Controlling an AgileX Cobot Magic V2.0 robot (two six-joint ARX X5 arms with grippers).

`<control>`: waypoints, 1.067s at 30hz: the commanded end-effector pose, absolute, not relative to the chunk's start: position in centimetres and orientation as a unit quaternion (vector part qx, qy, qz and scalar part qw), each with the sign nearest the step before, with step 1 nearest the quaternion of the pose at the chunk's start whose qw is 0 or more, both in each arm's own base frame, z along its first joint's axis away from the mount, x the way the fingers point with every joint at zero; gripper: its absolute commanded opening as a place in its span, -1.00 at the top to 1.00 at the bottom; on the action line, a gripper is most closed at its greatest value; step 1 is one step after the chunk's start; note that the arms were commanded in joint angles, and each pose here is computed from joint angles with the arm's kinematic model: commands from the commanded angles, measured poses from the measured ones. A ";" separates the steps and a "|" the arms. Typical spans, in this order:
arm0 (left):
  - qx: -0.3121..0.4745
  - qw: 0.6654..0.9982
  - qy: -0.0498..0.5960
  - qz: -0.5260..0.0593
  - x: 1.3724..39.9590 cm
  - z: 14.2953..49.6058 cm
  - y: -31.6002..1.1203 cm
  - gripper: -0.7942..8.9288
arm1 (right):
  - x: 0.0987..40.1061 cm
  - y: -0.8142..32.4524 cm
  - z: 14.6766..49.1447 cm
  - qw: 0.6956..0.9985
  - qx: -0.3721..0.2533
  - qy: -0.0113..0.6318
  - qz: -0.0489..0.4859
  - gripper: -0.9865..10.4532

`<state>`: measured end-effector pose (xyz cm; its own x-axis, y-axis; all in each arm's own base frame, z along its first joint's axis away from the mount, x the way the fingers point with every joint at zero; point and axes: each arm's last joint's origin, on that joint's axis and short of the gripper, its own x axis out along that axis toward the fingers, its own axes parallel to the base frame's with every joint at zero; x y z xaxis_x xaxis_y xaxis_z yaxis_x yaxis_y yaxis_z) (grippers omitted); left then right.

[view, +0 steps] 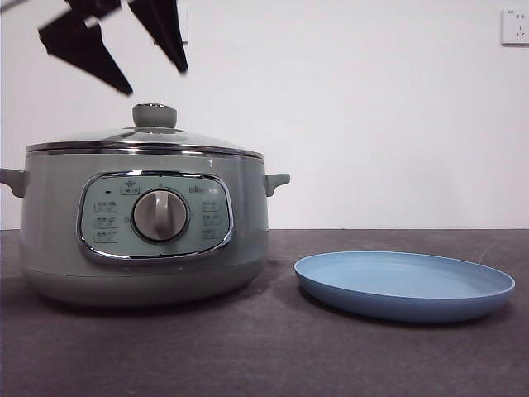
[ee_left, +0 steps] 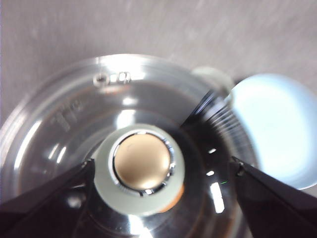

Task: Take the potato out from the steamer,put the potato on the plate,close the lid

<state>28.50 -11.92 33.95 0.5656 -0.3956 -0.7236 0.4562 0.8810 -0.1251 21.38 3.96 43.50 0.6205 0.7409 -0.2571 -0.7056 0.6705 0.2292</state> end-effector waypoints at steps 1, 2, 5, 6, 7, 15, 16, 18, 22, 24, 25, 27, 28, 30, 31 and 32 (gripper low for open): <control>0.054 0.879 0.411 -0.237 29.3 32.9 -12.5 -0.10 | 21.3 4.0 43.6 0.898 0.049 0.167 0.404 -0.11; 0.058 0.877 0.416 -0.233 29.5 32.5 -12.6 -0.10 | 21.3 4.0 43.6 0.898 0.049 0.168 0.404 -0.11; 0.067 0.876 0.425 -0.216 30.2 31.7 -12.8 -0.09 | 21.3 4.0 43.5 0.897 0.050 0.170 0.404 -0.11; 0.071 0.878 0.425 -0.209 30.4 31.5 -12.8 -0.09 | 21.3 4.0 43.5 0.897 0.050 0.170 0.404 -0.11; 0.072 0.878 0.425 -0.206 30.5 31.4 -12.8 -0.09 | 21.3 4.0 43.5 0.897 0.050 0.170 0.404 -0.11; 0.076 0.881 0.420 -0.204 30.6 31.4 -12.9 0.48 | 21.3 4.0 43.5 0.897 0.050 0.170 0.404 -0.11; 0.081 0.880 0.419 -0.208 30.6 31.4 -12.9 0.67 | 21.3 4.0 43.5 0.897 0.050 0.170 0.404 -0.11; 0.087 0.880 0.417 -0.212 30.6 31.4 -12.9 0.85 | 21.3 4.0 43.5 0.897 0.050 0.170 0.404 -0.11; 0.087 0.880 0.416 -0.211 30.6 31.4 -12.9 0.85 | 21.3 4.0 43.4 0.896 0.052 0.176 0.404 -0.11; 0.087 0.883 0.410 -0.212 30.7 31.5 -12.9 0.85 | 21.2 4.0 43.4 0.896 0.053 0.178 0.404 -0.11; 0.086 0.885 0.405 -0.212 30.8 31.6 -12.9 0.85 | 21.2 4.0 43.4 0.896 0.053 0.178 0.404 -0.11; 0.084 0.890 0.394 -0.213 30.9 32.1 -13.0 0.85 | 21.2 4.0 43.4 0.895 0.056 0.180 0.405 -0.11; 0.086 0.892 0.387 -0.215 31.0 32.4 -13.0 0.85 | 21.2 4.0 43.4 0.894 0.057 0.180 0.405 -0.11; 0.089 0.899 0.369 -0.218 31.1 33.5 -13.1 0.85 | 21.2 4.0 43.4 0.893 0.059 0.181 0.408 -0.11; 0.088 0.903 0.361 -0.218 31.1 34.1 -13.1 0.85 | 21.2 4.0 43.4 0.893 0.059 0.181 0.408 -0.11; 0.087 0.907 0.347 -0.220 31.2 35.1 -13.1 0.85 | 21.2 4.0 43.4 0.893 0.059 0.180 0.408 -0.11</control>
<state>30.79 -13.08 32.68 0.5743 -0.3137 -0.7561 0.4490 0.8931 -0.0295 21.24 3.97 43.21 0.6050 0.7456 -0.2796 -0.7026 0.6650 0.2532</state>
